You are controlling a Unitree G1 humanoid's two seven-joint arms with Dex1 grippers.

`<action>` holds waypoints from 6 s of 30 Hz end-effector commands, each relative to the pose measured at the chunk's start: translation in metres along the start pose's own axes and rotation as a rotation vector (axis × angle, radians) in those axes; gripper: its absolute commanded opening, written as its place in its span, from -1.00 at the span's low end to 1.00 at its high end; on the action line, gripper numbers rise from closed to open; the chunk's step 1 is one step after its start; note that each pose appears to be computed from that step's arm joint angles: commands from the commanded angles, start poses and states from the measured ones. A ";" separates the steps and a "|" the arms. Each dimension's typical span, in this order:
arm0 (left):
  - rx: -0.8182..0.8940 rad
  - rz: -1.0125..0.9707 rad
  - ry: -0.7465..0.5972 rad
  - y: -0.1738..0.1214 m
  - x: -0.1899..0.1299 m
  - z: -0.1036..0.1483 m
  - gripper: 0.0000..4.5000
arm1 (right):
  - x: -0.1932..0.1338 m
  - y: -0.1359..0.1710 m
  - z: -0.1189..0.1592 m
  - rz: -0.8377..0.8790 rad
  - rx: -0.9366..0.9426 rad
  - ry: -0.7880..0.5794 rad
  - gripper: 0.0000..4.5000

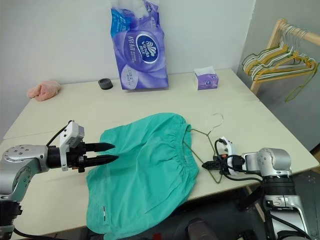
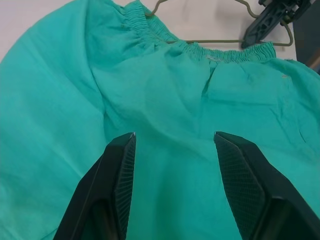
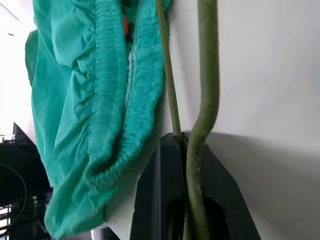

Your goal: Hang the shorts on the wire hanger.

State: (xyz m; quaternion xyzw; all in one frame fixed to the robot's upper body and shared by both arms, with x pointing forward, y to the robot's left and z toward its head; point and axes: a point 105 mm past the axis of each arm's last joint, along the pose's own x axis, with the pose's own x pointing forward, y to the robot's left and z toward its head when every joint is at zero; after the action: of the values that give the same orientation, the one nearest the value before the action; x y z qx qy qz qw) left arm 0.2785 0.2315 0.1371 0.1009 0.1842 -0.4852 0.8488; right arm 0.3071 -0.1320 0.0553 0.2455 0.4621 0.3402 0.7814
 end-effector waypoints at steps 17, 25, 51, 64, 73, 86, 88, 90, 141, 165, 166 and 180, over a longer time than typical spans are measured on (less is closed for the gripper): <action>0.049 0.265 -0.238 0.045 -0.006 0.056 0.33 | -0.010 0.065 0.060 0.038 -0.499 -0.251 -1.00; 0.194 0.272 -0.339 0.054 -0.015 0.113 0.99 | -0.006 0.093 0.061 0.009 -0.890 -0.220 -1.00; 0.522 -0.157 0.100 0.024 0.032 0.069 0.99 | -0.001 0.129 0.043 0.018 -1.462 -0.140 -1.00; 0.479 -0.204 0.080 0.015 0.042 0.063 0.07 | 0.001 0.136 0.041 0.040 -1.529 -0.152 -1.00; 0.467 -0.210 0.089 0.009 0.045 0.056 -0.96 | 0.001 0.145 0.041 0.077 -1.559 -0.157 -1.00; 0.450 -0.129 0.115 0.020 0.039 0.048 -1.00 | -0.030 0.088 0.045 -0.055 -1.614 0.012 0.11; 0.449 -0.126 0.117 0.020 0.038 0.046 -1.00 | -0.049 0.060 0.059 -0.179 -1.587 0.036 0.42; 0.447 -0.119 0.120 0.020 0.037 0.045 -1.00 | -0.068 0.036 0.063 -0.245 -1.505 0.061 0.73; 0.241 -0.168 -0.124 -0.014 0.009 0.088 -1.00 | -0.034 0.056 0.025 0.182 -0.630 -0.344 -0.99; 0.427 -0.140 0.138 0.001 -0.001 0.046 -1.00 | -0.060 0.048 0.027 0.187 -0.555 -0.277 -0.99; 0.435 -0.125 0.149 0.005 -0.001 0.045 -1.00 | -0.060 0.050 0.026 0.192 -0.564 -0.273 -0.99; 0.348 -0.074 0.042 0.013 0.005 0.056 -1.00 | -0.063 0.049 0.009 0.155 -0.767 -0.135 -0.99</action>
State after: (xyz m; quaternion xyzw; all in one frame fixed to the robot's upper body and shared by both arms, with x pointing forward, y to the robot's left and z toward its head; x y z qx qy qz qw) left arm 0.2931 0.2047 0.1629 0.2565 0.1456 -0.5801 0.7593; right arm 0.2796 -0.1449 0.1270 0.0126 0.2352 0.5268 0.8167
